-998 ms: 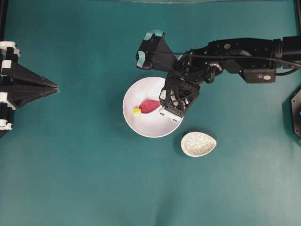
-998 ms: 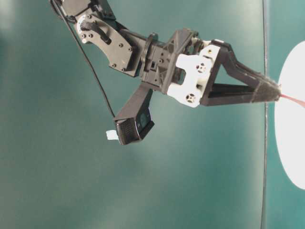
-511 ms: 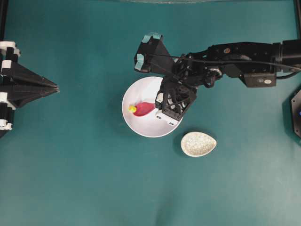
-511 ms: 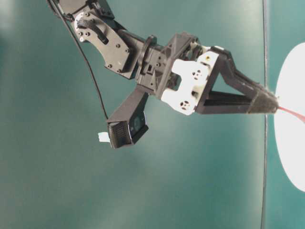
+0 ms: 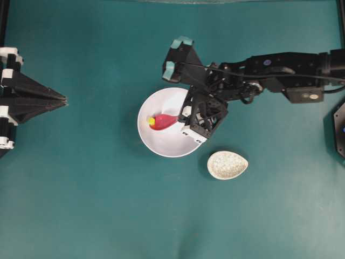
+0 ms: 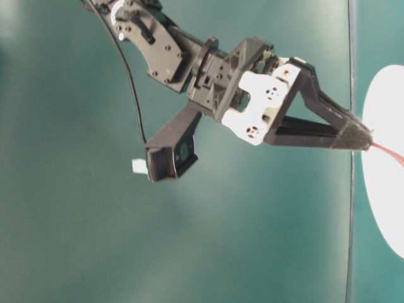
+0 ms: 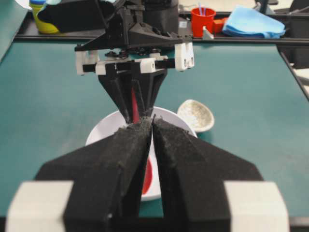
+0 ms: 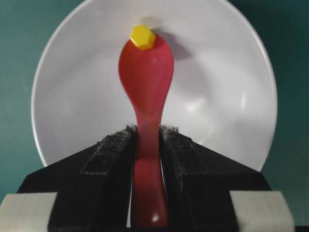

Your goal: Scoop the yellow hexagonal prism block from the bowl with a spoon using the right arm.

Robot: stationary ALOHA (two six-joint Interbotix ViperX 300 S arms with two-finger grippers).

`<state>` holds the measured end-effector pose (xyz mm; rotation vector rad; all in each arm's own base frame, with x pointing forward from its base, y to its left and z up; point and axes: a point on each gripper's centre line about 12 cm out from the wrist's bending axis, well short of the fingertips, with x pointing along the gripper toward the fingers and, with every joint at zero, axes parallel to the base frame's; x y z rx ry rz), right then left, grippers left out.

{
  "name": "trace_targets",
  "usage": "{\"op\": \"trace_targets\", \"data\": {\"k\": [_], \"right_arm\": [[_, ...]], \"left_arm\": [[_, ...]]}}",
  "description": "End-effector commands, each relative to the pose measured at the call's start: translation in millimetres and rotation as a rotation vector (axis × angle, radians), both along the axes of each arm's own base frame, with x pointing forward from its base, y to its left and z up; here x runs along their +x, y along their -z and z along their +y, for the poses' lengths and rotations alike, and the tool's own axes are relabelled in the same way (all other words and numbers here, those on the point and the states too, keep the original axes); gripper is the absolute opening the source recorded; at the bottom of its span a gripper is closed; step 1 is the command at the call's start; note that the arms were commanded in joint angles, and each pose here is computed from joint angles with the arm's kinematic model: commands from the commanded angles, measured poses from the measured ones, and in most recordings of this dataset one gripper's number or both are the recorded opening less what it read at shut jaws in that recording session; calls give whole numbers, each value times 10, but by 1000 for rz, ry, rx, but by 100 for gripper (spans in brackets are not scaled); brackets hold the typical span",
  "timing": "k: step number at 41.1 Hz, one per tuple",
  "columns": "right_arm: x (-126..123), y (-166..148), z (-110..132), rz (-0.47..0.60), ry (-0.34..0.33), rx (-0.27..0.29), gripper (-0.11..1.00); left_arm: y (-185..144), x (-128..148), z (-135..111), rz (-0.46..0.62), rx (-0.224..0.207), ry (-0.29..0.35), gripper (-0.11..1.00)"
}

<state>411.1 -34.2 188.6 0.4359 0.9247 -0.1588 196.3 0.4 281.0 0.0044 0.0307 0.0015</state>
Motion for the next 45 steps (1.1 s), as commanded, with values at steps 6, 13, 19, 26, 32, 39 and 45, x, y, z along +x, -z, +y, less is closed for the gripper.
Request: {"op": "trace_targets", "data": {"k": [6,13,19,26,32,39,45], "right_arm": [[-73,-150,22,-91,14,-18,24],[-137,-92,52,-120,19,-29,24],[-188,-33,74,-162,29,-44,24],[-249,4,90,-205,38,-59,24],[-302,3,93,-244,45,-72,24],[-375,8,113,-294,51,-88,24],[-428,-3,120,-337,58,-100,24]], "left_arm": [[-117,21,0,-32,2,0,11],[-115,21,0,-31,2,0,11],[-122,22,0,-32,2,0,11],[-112,23,0,-29,2,0,11],[-117,21,0,-32,2,0,11],[-126,19,0,-35,2,0,11],[-126,19,0,-35,2,0,11]]}}
